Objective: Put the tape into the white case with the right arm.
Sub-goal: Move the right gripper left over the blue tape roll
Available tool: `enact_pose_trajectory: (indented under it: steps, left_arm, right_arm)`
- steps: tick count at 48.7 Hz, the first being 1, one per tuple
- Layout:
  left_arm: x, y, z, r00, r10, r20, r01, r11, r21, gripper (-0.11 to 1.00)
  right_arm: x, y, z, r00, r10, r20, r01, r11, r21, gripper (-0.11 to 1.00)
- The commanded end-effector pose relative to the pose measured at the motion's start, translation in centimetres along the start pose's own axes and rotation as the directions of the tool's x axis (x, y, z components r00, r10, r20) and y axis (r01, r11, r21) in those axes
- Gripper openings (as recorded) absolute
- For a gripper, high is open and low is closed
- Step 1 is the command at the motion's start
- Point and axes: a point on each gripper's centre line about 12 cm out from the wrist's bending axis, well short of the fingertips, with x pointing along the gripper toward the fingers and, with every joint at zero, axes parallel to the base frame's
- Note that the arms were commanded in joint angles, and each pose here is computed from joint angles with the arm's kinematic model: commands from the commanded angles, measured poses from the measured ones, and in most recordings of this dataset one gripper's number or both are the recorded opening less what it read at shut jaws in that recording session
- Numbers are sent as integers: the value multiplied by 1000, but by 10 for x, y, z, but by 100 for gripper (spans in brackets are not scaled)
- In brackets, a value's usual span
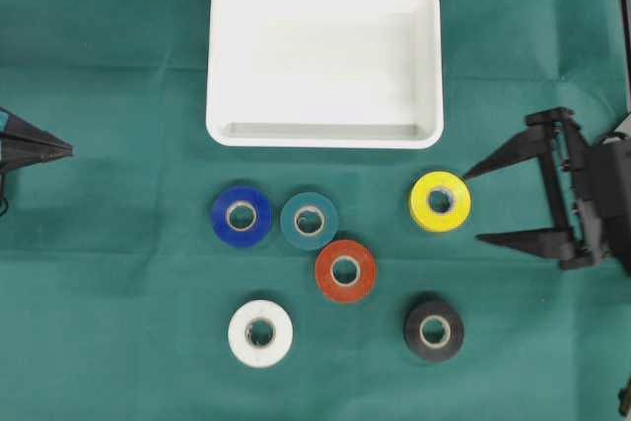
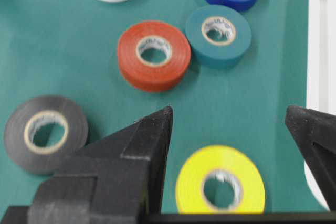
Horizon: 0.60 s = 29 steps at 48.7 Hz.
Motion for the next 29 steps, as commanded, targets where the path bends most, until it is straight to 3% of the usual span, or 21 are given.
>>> enact_pose_trajectory:
  steps: [1,29]
  left_arm:
    - [1,0,4,1000,0,6,0,1000,0,1]
    - [1,0,3,1000,-2,9,2,1000,-1,1]
  right_arm:
    - [12,0,19,1000,-2,29,2,1000,4,61]
    - [143,-7,80,998,-25,-50,22,997,-71,61]
